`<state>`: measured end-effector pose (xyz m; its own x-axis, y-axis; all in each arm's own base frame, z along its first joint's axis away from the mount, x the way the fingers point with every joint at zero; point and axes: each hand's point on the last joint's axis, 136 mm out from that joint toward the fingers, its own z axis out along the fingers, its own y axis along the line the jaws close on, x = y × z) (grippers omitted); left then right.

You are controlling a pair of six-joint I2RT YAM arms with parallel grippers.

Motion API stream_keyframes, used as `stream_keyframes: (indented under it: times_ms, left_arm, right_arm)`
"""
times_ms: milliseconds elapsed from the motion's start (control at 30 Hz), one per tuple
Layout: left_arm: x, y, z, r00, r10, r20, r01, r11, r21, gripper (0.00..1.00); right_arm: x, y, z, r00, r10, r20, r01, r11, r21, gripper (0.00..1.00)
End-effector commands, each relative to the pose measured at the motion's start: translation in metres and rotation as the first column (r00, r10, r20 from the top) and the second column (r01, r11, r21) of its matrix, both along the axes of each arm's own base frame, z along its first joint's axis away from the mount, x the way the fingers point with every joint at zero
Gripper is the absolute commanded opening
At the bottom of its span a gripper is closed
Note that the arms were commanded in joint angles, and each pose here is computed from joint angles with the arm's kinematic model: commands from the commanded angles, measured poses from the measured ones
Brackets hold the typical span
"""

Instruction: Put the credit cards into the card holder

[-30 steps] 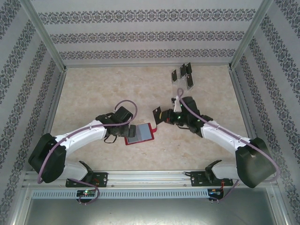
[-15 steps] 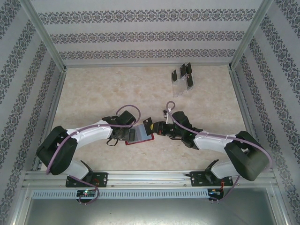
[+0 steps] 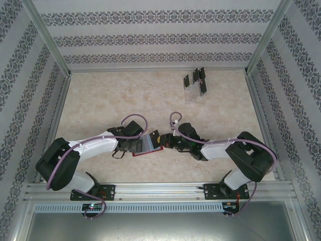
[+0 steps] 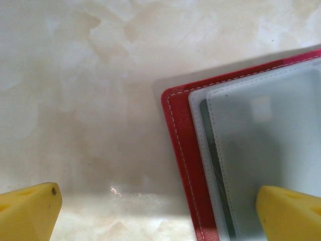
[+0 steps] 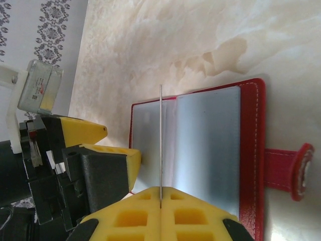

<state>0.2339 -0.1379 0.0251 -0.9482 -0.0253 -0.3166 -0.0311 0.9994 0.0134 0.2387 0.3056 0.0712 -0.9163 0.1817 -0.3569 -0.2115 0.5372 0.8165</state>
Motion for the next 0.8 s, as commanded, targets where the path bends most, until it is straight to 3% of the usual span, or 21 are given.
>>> stream_keyframes:
  times_ms: [0, 767]
  left_arm:
    - [-0.010, 0.012, -0.006, 1.000, 0.016, -0.013, -0.015, 0.999, 0.049, 1.00]
    - [-0.018, 0.019, -0.011, 0.999, 0.032, -0.030, -0.030, 0.997, 0.067, 1.00]
  right_arm:
    - [0.000, 0.012, 0.007, 0.999, 0.013, 0.038, -0.015, 0.999, 0.044, 0.00]
    - [0.001, 0.041, -0.007, 0.998, 0.065, 0.026, -0.068, 0.991, 0.112, 0.00]
